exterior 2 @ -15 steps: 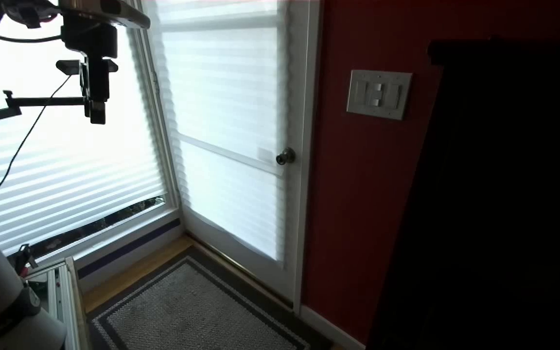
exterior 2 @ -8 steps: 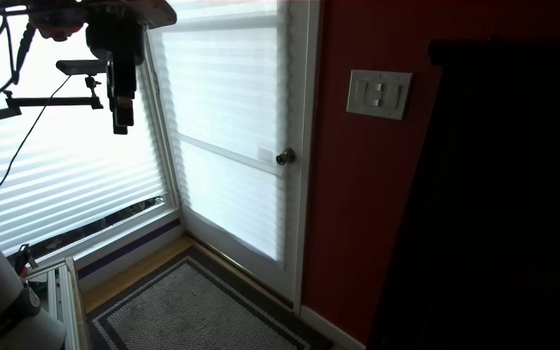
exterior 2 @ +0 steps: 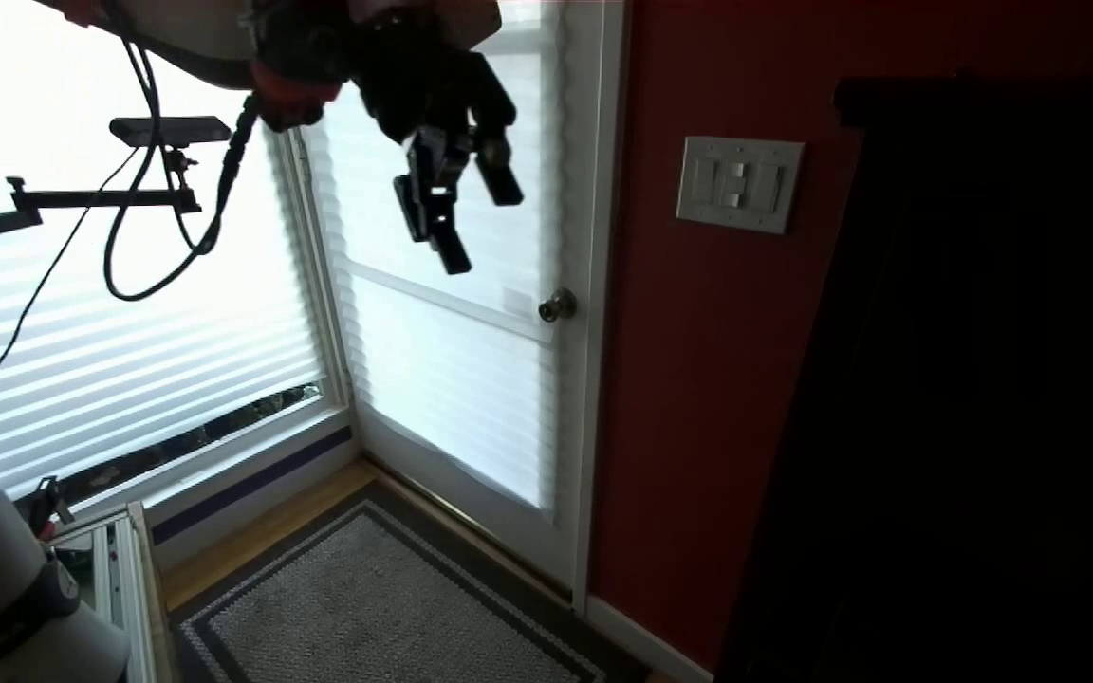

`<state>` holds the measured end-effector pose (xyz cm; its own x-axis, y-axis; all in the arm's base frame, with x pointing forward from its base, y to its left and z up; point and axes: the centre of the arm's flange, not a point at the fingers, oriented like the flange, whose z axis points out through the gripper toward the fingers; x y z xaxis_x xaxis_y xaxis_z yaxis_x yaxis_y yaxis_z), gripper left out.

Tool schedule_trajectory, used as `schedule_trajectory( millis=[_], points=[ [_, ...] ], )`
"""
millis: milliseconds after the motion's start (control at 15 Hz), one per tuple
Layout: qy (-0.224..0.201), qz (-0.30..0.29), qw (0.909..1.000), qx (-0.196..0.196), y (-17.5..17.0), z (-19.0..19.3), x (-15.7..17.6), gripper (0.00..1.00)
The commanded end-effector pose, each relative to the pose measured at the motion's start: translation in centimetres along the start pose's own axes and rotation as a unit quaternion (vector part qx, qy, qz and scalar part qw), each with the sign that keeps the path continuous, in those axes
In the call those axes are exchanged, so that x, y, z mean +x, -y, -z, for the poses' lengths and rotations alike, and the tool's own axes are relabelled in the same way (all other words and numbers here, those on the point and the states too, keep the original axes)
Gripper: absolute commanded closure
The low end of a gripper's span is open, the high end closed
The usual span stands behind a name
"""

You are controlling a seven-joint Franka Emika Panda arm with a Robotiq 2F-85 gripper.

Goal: Flip the switch

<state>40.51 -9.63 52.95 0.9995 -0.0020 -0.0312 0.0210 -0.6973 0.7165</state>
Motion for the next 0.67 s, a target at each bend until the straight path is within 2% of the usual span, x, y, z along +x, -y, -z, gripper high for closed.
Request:
schedule_trajectory(
  millis=[0,267,400,533,600],
  points=[
    [-0.075,-0.041,0.9962,0.017,-1.8,-0.3,5.8,0.0],
    [-0.154,-0.084,0.9843,0.02,-2.9,-0.7,10.2,0.0],
    [-0.183,-0.118,0.9753,0.039,-2.9,-0.4,12.2,0.0],
    [-0.19,-0.148,0.9675,0.076,-2.7,0.1,13.6,0.0],
    [-0.18,-0.119,0.9749,0.056,-2.4,0.0,11.2,0.0]
  ],
)
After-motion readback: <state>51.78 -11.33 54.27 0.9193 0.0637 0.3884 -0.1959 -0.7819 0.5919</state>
